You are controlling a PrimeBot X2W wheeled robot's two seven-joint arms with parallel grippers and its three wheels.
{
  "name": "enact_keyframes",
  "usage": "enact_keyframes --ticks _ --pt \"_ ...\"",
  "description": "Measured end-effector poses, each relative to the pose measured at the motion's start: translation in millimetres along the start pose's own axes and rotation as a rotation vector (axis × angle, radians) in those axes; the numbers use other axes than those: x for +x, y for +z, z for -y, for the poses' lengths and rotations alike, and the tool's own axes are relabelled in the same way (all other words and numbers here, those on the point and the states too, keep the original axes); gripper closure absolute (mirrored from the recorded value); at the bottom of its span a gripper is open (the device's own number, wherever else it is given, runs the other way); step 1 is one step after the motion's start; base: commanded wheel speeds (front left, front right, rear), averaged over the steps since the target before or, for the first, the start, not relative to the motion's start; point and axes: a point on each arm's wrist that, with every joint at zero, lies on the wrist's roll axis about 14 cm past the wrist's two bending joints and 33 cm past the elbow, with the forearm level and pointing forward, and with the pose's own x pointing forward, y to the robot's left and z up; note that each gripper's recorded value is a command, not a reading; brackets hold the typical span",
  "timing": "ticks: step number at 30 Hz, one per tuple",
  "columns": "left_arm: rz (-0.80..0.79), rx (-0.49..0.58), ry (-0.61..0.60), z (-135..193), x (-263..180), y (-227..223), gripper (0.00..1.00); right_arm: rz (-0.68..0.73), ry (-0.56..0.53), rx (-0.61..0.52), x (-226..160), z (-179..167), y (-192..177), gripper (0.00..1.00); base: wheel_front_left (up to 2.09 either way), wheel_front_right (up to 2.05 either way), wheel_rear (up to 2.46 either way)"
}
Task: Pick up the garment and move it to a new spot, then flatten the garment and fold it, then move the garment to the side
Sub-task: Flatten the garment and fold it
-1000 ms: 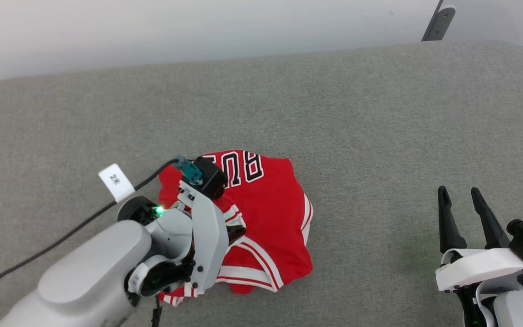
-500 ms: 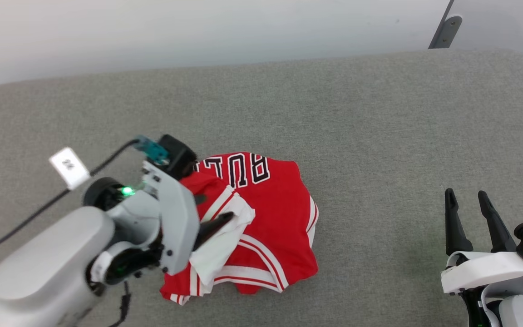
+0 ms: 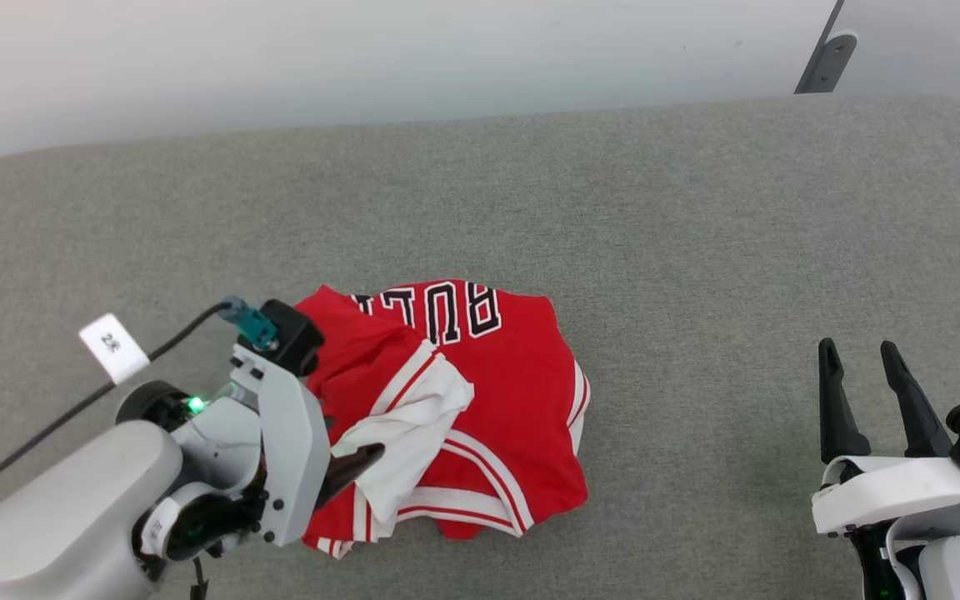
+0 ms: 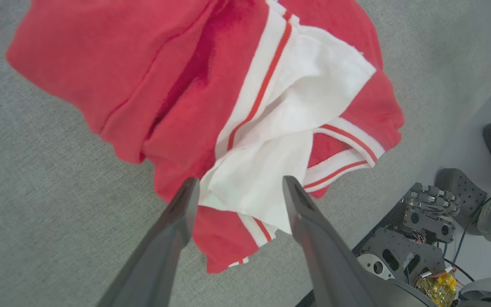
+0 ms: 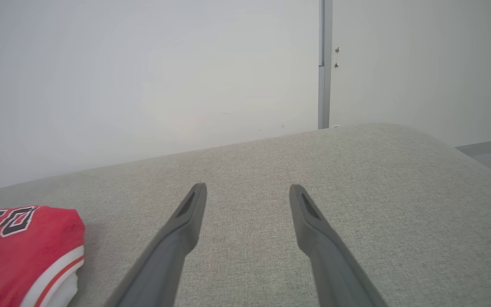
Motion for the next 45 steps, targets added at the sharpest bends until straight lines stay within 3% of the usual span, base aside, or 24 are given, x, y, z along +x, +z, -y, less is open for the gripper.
enact_keyframes --ticks 20,21,22,23,24,35,45 --pt "0.073 0.122 -0.1 19 27 16 0.03 -0.006 -0.014 -0.017 0 8 -1 0.0 0.0 0.0 0.0" --pt "0.069 0.121 -0.1 19 28 15 0.18 -0.007 -0.015 -0.017 -1 8 -1 0.0 0.0 0.0 0.0" --pt "0.068 0.121 -0.101 19 29 14 0.66 -0.007 -0.016 -0.017 -1 8 -1 0.0 0.0 0.0 0.0" --pt "0.066 0.12 -0.106 19 30 14 0.96 -0.007 -0.017 -0.017 -1 9 -1 0.0 0.0 0.0 0.0" --pt "0.064 0.119 -0.109 20 31 13 1.0 -0.007 -0.018 -0.017 -1 9 -1 0.0 0.0 0.0 0.0" --pt "0.083 0.074 -0.094 14 22 25 1.0 -0.002 -0.019 -0.015 0 9 0 0.0 0.0 0.0 0.0" --pt "0.078 -0.056 0.171 -65 -29 13 1.0 -0.008 -0.008 -0.013 3 5 -3 0.0 0.0 0.0 0.0"
